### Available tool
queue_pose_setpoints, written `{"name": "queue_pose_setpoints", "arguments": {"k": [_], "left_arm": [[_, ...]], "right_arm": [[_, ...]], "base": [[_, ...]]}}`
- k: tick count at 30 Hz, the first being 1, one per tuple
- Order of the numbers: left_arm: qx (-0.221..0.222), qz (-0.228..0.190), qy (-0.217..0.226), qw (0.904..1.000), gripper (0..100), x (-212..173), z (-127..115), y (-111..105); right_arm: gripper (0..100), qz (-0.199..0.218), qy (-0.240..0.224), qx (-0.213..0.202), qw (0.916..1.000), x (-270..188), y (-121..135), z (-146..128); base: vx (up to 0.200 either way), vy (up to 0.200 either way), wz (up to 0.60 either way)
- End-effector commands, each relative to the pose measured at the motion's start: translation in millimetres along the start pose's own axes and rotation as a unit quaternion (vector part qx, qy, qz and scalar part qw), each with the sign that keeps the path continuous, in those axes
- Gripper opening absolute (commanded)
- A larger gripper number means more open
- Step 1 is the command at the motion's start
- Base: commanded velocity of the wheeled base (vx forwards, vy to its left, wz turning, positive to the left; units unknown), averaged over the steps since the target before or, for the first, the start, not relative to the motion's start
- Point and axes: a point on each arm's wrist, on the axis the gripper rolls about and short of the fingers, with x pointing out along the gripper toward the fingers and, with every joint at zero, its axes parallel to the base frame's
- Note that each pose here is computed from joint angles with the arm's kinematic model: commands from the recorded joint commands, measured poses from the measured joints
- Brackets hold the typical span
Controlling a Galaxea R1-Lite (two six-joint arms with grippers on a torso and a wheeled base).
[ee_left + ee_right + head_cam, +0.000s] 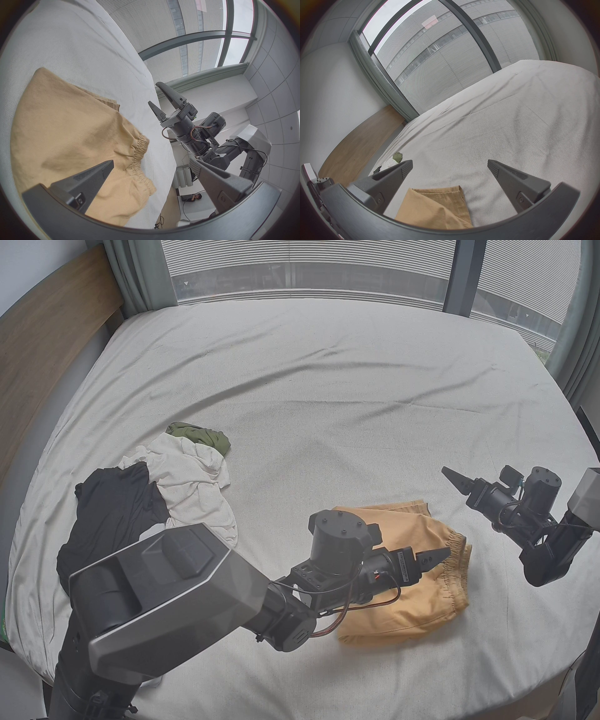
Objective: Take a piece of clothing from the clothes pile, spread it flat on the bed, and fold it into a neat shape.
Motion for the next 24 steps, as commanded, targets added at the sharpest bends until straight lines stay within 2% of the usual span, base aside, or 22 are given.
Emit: {"name": "queue_pose_setpoints", "arguments": {"k": [1,8,11,13,14,21,24], "left_arm": [[0.001,0.008,-0.008,0.9999,100,-3.9,3.8,0.5],[0.003,0.016,-0.029,0.9994,100,-26.4,23.2,-6.9],[0.007,0.017,-0.052,0.9985,100,-50.4,44.3,-18.2],[0.013,0.017,-0.057,0.9982,100,-56.9,48.3,-21.7],[0.027,0.020,-0.066,0.9972,100,-70.4,57.2,-26.1],[0.059,0.044,-0.087,0.9935,100,-99.0,72.2,-20.9],[0.074,0.046,-0.115,0.9895,100,-125.4,89.1,-29.9]], "right_arm": [[100,0.001,0.000,0.000,1.0000,0.0,0.3,0.2],[100,0.002,0.005,0.001,1.0000,-0.3,1.9,-2.2],[100,0.003,0.004,0.001,1.0000,-0.6,2.9,-1.8],[100,0.004,0.004,0.001,1.0000,-0.7,3.8,-1.2],[100,0.006,0.004,0.001,1.0000,-0.9,5.3,-1.0],[100,0.007,0.007,0.001,0.9999,-2.3,7.2,-3.4],[100,0.009,0.009,0.002,0.9999,-1.9,9.0,-4.6]], "base": [[0.000,0.000,0.00],[0.000,0.000,0.00],[0.000,0.000,0.00],[0.000,0.000,0.00],[0.000,0.000,0.00],[0.000,0.000,0.00],[0.000,0.000,0.00]]}}
